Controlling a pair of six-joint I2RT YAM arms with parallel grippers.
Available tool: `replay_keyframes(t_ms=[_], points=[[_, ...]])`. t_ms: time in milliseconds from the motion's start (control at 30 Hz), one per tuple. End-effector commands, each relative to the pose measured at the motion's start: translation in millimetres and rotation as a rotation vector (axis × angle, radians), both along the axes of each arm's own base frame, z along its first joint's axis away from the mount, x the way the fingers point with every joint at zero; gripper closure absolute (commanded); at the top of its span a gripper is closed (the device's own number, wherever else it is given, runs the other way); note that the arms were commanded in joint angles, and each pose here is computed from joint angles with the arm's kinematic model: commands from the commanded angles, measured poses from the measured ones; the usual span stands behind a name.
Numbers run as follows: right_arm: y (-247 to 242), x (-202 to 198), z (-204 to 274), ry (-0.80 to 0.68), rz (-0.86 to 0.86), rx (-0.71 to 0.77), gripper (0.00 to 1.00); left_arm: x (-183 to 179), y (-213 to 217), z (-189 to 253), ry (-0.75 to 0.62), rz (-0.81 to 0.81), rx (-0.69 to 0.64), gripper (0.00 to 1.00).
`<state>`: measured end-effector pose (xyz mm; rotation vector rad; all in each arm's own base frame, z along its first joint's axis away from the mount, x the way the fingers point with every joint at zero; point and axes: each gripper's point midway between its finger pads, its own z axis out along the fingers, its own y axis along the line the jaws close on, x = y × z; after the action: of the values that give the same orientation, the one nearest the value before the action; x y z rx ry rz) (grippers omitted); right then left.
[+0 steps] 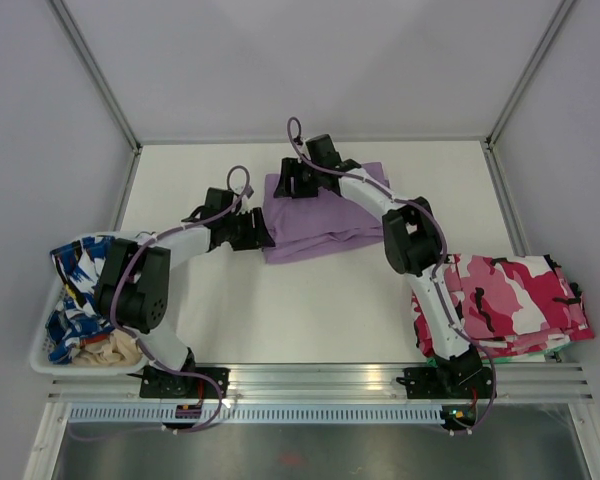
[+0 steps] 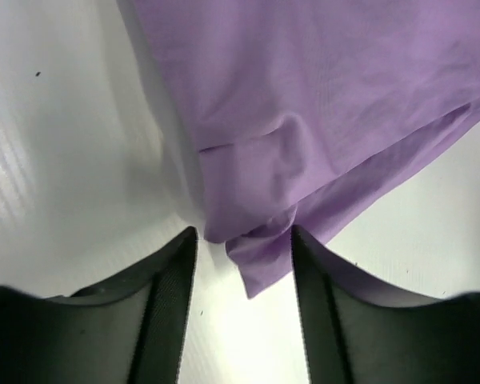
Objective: Fold and stack the trousers
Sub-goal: Fold the trousers, then neatly place the folded trousers to the corner
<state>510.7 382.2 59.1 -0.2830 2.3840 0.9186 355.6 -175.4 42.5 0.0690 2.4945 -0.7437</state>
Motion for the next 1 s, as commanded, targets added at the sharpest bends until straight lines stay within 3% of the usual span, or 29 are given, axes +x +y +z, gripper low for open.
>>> replay_keyframes(t_ms=[0,33,200,333,500,633,967], points=[[-26.2,21.2,123.7,-0.263,-0.019,0.014,0.25,16.9,5.3,50.5,-0.103,0.004,0.010,0.33],[-35.3,21.8,133.1,-0.278,-0.027,0.003,0.19,27.0,7.8,67.2,-0.128,0.021,0.009,0.21],[-113.6,28.9,180.3,-0.299,-0.159,0.003,0.02,60.3,18.7,115.4,-0.194,0.087,-0.029,0.07],[-190.6,25.6,182.8,-0.273,-0.312,-0.069,0.02,86.0,16.1,127.0,-0.220,0.125,-0.100,0.04],[-278.2,15.6,120.8,-0.139,-0.475,-0.218,0.02,119.6,5.0,105.7,-0.186,0.148,-0.151,0.05],[-298.6,9.0,78.6,-0.059,-0.497,-0.255,0.02,134.4,-2.6,86.3,-0.148,0.176,-0.203,0.08],[-290.4,-1.3,-16.4,0.077,-0.490,-0.205,0.02,138.5,0.1,25.5,-0.064,0.186,-0.155,0.13]])
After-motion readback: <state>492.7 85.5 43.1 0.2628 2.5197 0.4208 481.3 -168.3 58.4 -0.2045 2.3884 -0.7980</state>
